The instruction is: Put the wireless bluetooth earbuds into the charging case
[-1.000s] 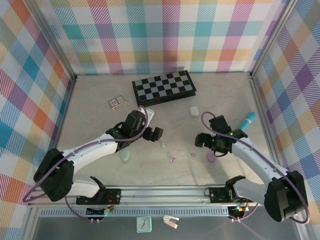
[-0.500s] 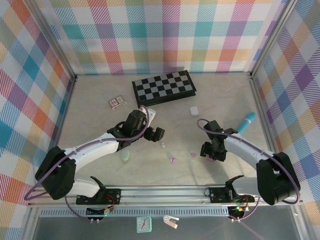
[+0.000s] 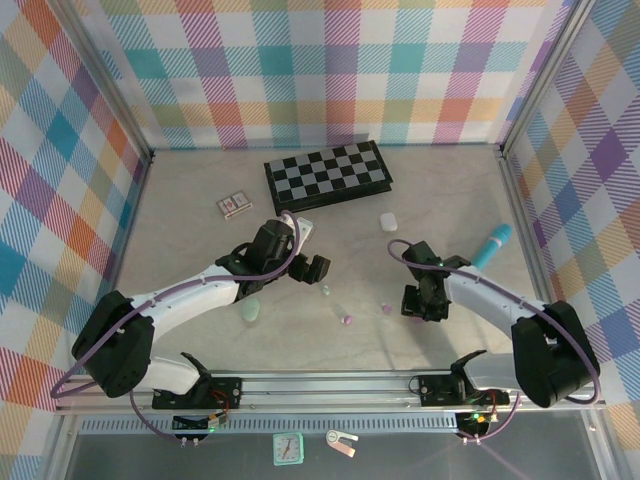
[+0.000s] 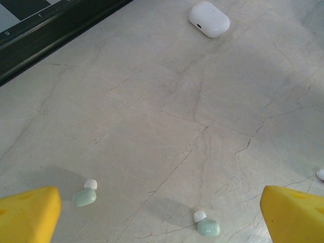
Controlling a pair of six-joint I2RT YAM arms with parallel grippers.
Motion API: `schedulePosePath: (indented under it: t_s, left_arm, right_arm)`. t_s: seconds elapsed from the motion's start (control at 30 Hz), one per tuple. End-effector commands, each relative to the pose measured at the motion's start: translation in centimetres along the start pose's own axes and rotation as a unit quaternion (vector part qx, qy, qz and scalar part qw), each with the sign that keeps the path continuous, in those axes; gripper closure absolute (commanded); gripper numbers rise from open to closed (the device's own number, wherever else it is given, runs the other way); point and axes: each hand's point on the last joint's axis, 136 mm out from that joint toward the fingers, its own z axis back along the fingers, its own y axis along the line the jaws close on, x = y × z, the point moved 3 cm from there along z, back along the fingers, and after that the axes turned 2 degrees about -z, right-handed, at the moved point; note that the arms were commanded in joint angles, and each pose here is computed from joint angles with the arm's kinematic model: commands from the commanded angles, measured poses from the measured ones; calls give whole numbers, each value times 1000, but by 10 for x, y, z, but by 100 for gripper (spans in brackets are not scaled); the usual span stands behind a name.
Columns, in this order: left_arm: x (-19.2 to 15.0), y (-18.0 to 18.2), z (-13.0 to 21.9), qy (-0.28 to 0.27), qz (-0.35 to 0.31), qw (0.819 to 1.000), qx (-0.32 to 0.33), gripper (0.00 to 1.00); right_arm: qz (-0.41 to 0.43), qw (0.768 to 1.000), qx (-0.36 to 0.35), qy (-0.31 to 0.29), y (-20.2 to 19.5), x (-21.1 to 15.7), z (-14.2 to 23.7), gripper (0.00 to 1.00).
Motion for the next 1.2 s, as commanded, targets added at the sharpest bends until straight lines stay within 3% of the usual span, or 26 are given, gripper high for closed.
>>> schedulePosePath:
  t_s: [0.0,0.33,0.6,0.77,0.87,1.17]
  left_arm:
    - [17,-1,5,-25,7,1000,-12,0]
    - [9,31,18,-34,99,994,-5,0]
    - [-3,59,31,-33,147,988,22,0]
    - [-6,65,32,-32,159,987,24,0]
    - [-6,66,29,-30,159,987,20,0]
    - [0,64,26,-29,157,987,9,0]
  right_arm:
    - [43,999,6,-16,11,13,6,59]
    - [178,982,61,-33,82,70,3,62]
    - [277,958,52,-53,134,82,-8,62]
    - [283,954,64,-78,137,83,-5,47]
    - [288,950,74,-94,135,81,-3,43]
    - [283,952,81,-86,133,75,-13,47]
